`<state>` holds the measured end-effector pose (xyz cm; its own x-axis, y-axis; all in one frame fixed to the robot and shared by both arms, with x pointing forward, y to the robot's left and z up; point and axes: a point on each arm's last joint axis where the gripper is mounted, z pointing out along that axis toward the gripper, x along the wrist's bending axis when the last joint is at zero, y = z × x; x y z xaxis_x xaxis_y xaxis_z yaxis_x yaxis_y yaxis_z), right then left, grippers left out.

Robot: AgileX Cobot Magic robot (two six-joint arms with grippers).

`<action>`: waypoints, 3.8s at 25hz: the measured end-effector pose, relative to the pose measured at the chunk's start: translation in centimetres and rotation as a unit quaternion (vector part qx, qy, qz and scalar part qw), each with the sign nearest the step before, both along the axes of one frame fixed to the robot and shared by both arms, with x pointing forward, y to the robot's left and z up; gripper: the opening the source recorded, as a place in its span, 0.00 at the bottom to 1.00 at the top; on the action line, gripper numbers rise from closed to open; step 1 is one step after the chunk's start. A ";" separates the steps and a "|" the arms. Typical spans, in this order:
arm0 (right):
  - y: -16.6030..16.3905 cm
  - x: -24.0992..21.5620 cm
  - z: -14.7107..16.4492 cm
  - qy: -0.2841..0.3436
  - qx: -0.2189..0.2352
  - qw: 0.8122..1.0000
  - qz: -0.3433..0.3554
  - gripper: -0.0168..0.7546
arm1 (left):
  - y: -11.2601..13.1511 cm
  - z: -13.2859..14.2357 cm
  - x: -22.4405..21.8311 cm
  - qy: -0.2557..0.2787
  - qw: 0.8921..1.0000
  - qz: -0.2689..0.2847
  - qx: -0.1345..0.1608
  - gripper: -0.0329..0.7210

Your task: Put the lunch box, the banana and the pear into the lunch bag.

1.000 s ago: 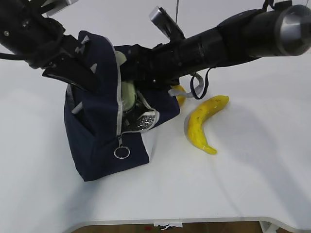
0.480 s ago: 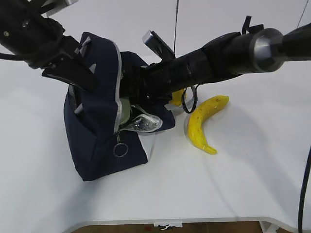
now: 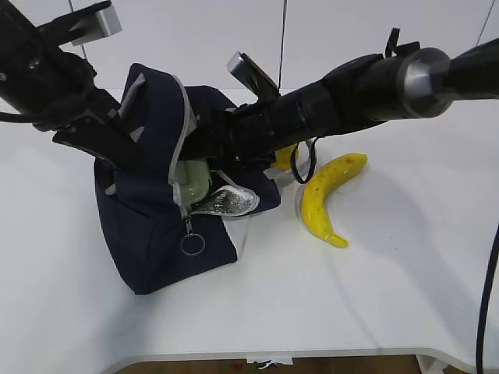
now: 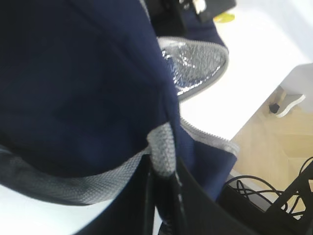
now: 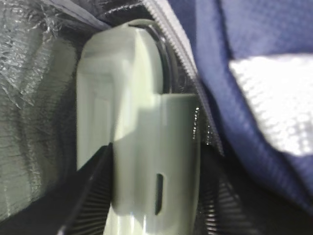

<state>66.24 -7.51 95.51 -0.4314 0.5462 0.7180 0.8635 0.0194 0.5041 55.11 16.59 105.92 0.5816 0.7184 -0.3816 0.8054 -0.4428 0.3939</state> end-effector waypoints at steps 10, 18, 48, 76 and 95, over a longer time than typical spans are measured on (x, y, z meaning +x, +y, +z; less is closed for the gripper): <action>0.0 0.0 -0.2 -0.002 -0.007 1.000 0.004 0.56 | 0.1 -0.3 -0.1 0.005 1.000 -0.001 0.003 0.06; -0.1 0.0 -0.2 -0.002 -0.014 1.000 0.005 0.57 | 0.1 -0.3 -0.1 0.005 1.000 -0.001 0.003 0.06; -4.8 -0.1 11.6 0.024 -0.147 0.987 0.061 0.57 | 0.1 -0.3 -0.3 0.012 1.000 -0.006 0.005 0.06; -10.8 -0.8 14.1 0.121 -0.339 0.891 -0.278 0.58 | 0.4 -0.5 -0.5 0.016 0.999 -0.018 0.029 0.06; -10.4 0.1 5.5 0.307 -0.309 0.805 -0.402 0.58 | 0.4 -0.5 -0.6 0.023 0.999 -0.022 0.030 0.06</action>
